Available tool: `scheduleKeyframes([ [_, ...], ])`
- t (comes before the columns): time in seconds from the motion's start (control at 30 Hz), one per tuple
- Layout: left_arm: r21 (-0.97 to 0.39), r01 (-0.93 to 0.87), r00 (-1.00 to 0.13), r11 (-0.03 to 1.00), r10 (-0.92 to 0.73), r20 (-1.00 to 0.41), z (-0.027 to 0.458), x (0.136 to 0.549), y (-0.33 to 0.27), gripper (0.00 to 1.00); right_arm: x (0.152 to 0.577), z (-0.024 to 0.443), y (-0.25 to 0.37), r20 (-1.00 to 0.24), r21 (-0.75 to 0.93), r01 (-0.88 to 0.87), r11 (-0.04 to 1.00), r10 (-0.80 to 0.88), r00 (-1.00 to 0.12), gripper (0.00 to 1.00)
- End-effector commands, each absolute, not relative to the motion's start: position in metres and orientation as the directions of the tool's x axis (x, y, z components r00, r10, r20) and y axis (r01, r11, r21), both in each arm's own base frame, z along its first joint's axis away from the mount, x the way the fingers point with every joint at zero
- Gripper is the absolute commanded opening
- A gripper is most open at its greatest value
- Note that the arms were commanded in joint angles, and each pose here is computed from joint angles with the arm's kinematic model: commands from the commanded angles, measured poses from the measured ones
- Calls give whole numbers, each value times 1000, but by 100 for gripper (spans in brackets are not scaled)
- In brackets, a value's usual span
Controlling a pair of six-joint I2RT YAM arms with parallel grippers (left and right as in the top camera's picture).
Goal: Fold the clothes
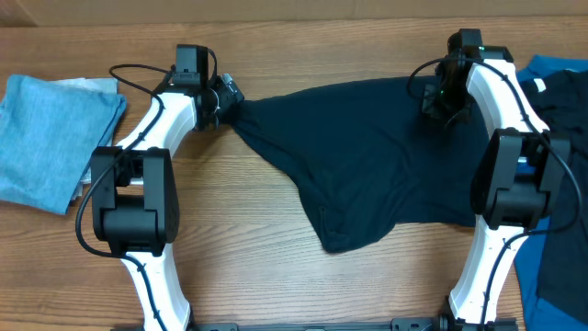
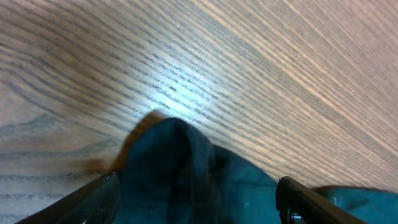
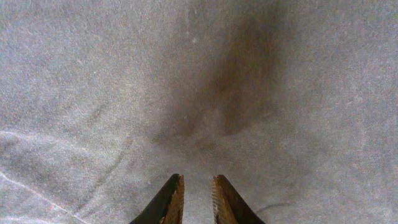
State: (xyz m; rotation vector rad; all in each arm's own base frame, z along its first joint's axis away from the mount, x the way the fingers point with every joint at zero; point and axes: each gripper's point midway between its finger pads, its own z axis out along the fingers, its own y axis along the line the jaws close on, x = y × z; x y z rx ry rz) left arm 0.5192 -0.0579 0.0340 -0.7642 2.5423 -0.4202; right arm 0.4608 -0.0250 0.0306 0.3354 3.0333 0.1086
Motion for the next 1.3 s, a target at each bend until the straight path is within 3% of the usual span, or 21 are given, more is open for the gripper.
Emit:
scheduleKeyframes([
  [0.0, -426, -513, -709, 746, -647, -280, 15, 520, -58, 76, 462, 38, -26, -97, 88, 213, 973, 221, -970, 23],
  [0.17, -440, -516, -695, 734, -660, -285, 13, 525, -58, 56, 462, 38, -26, -97, 88, 213, 973, 221, -970, 24],
  [0.2, -441, -516, -695, 734, -660, -285, 13, 525, -58, 49, 462, 38, -26, -97, 88, 213, 973, 221, -970, 24],
  [0.27, -450, -508, -691, 734, -659, -296, 15, 528, -59, 18, 462, 38, -26, -96, 88, 213, 973, 221, -970, 24],
  [0.3, -455, -501, -689, 736, -658, -304, 17, 530, -59, 8, 462, 38, -26, -97, 88, 213, 973, 221, -970, 24],
  [0.33, -459, -493, -689, 739, -654, -313, 18, 533, -59, 4, 462, 38, -26, -96, 88, 213, 973, 221, -970, 24],
  [0.4, -475, -471, -691, 743, -646, -325, 22, 537, -62, 4, 461, 38, -26, -94, 87, 214, 973, 221, -971, 24],
  [0.63, -551, -76, -785, 831, -391, -480, 83, 569, -102, 4, 461, 38, -26, -95, 88, 214, 973, 222, -970, 22],
  [0.77, -350, 115, -810, 930, -116, -574, 104, 565, -109, 4, 461, 38, -26, -95, 88, 214, 973, 222, -970, 22],
  [0.9, -132, 25, -911, 991, -32, -410, 66, 518, -96, 4, 462, 38, -26, -98, 88, 214, 973, 222, -970, 22],
  [1.07, -35, -216, -950, 976, -218, -223, 48, 471, -68, 7, 464, 38, -27, -104, 89, 213, 973, 222, -969, 22],
  [1.1, -26, -225, -951, 974, -225, -211, 47, 467, -65, 12, 464, 38, -26, -104, 89, 213, 973, 222, -970, 23],
  [1.13, -22, -228, -953, 973, -228, -200, 46, 465, -63, 50, 464, 38, -26, -104, 89, 213, 973, 222, -969, 23],
  [1.17, -19, -229, -955, 973, -228, -191, 46, 463, -63, 69, 464, 38, -26, -105, 89, 213, 973, 222, -969, 23],
  [1.2, -23, -228, -955, 973, -228, -192, 46, 463, -63, 82, 464, 38, -26, -104, 89, 213, 973, 222, -969, 23],
  [1.27, -33, -244, -944, 969, -245, -223, 48, 472, -58, 85, 463, 38, -26, -104, 89, 213, 973, 222, -970, 23],
])
